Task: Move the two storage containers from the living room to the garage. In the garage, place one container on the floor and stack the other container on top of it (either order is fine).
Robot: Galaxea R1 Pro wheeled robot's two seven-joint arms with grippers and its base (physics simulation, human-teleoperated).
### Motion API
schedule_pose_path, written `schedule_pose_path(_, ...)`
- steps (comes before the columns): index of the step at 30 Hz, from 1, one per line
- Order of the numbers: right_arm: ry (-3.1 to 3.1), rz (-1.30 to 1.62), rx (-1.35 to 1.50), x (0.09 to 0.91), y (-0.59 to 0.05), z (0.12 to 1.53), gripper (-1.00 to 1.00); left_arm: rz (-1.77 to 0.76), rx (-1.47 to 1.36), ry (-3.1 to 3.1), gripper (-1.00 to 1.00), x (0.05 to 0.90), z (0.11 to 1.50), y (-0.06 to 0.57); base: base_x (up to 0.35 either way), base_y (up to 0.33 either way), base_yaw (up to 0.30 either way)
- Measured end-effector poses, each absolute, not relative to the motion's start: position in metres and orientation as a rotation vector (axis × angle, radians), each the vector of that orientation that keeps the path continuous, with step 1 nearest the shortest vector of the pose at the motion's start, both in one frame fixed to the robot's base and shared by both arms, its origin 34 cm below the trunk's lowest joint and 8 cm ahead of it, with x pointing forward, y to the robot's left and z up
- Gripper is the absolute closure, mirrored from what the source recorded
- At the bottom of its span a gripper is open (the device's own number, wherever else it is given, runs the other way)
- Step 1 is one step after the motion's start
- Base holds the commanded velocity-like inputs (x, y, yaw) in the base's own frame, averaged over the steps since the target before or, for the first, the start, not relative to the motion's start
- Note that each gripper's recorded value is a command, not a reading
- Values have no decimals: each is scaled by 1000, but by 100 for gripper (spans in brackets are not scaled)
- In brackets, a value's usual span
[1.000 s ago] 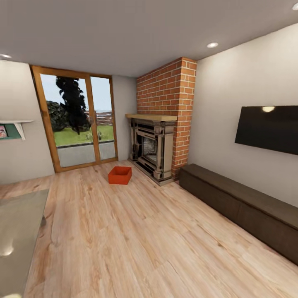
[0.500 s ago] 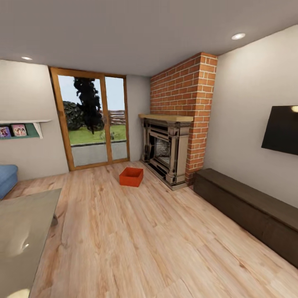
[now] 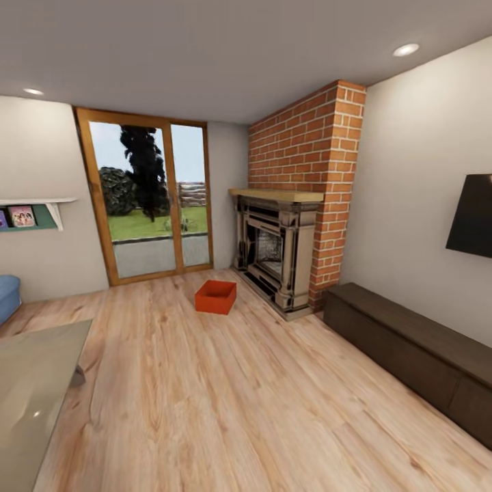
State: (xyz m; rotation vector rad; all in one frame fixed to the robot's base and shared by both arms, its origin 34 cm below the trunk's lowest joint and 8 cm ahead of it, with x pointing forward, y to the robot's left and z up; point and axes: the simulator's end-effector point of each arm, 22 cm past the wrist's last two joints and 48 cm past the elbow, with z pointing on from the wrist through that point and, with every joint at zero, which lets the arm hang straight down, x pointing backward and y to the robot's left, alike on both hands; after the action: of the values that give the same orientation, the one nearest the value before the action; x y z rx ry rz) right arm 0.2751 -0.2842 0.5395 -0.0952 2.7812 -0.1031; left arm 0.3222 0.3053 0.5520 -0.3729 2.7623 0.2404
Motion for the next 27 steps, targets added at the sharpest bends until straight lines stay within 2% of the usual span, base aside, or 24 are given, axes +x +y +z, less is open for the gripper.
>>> schedule_pose_path(9, 2778, -100, -92, 276, -283, 540, -100, 240, -374, 2762, -100, 322, 552, 305, 326, 0, 75)
schedule_pose_path(27, 2777, -104, -92, 276, -285, 540, -100, 240, -375, 2762, -100, 322, 552, 305, 326, 0, 257)
